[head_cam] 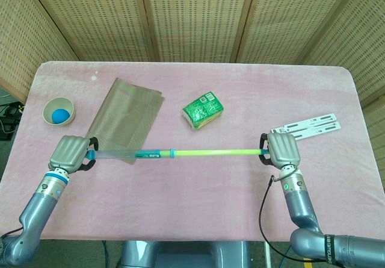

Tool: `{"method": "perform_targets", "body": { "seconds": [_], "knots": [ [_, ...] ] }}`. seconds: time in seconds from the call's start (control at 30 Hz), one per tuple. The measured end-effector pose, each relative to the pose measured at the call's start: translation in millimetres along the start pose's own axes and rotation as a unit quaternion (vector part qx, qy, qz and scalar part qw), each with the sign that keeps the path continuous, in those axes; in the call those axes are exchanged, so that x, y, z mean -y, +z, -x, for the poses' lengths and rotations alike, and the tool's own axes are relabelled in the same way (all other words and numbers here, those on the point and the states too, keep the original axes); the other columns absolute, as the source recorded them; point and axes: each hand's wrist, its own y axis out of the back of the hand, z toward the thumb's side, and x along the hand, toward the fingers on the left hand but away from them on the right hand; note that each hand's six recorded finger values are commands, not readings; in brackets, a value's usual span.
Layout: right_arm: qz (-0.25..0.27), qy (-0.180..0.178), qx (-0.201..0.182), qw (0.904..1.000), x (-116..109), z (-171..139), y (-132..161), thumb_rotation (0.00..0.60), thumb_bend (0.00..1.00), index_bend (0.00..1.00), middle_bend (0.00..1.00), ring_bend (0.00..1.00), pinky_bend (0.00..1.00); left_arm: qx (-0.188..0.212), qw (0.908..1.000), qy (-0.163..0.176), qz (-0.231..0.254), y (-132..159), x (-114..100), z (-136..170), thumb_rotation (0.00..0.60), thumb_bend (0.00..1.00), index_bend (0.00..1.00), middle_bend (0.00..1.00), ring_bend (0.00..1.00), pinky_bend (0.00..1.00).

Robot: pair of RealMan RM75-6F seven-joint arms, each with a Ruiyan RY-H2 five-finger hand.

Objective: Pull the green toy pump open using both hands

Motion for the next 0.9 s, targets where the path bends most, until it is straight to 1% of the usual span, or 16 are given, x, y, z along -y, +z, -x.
{"method": "perform_targets", "body": {
  "seconds": [0.23,0.6,0.9],
  "knots": [
    [-0.006,0.004,0.009,0.9999,1,2,-7,0.600,0.59,0.83,1.00,1.00,0.82,-0.008,0.9999,-0.010,0.002,-8,11,-3,0.600,0.47,0.67,0.98,0.86,0.75],
    [-0.013,0.012,0.026,0.9995,7,5,-18,0.600,0.59,0.83,1.00,1.00,0.82,-0.007,0.9999,-0.012,0.001,-10,14,-4,0.600,0.47,0.67,0.98,0.86,0.75],
    [-0.017,0.008,0.032,0.9993,5,5,-22,0.600,0.59,0.83,1.00,1.00,0.82,-0.006,0.9998,-0.016,0.002,-12,16,-2,0.600,0.47,0.66,0.98,0.86,0.75]
  ]
}}
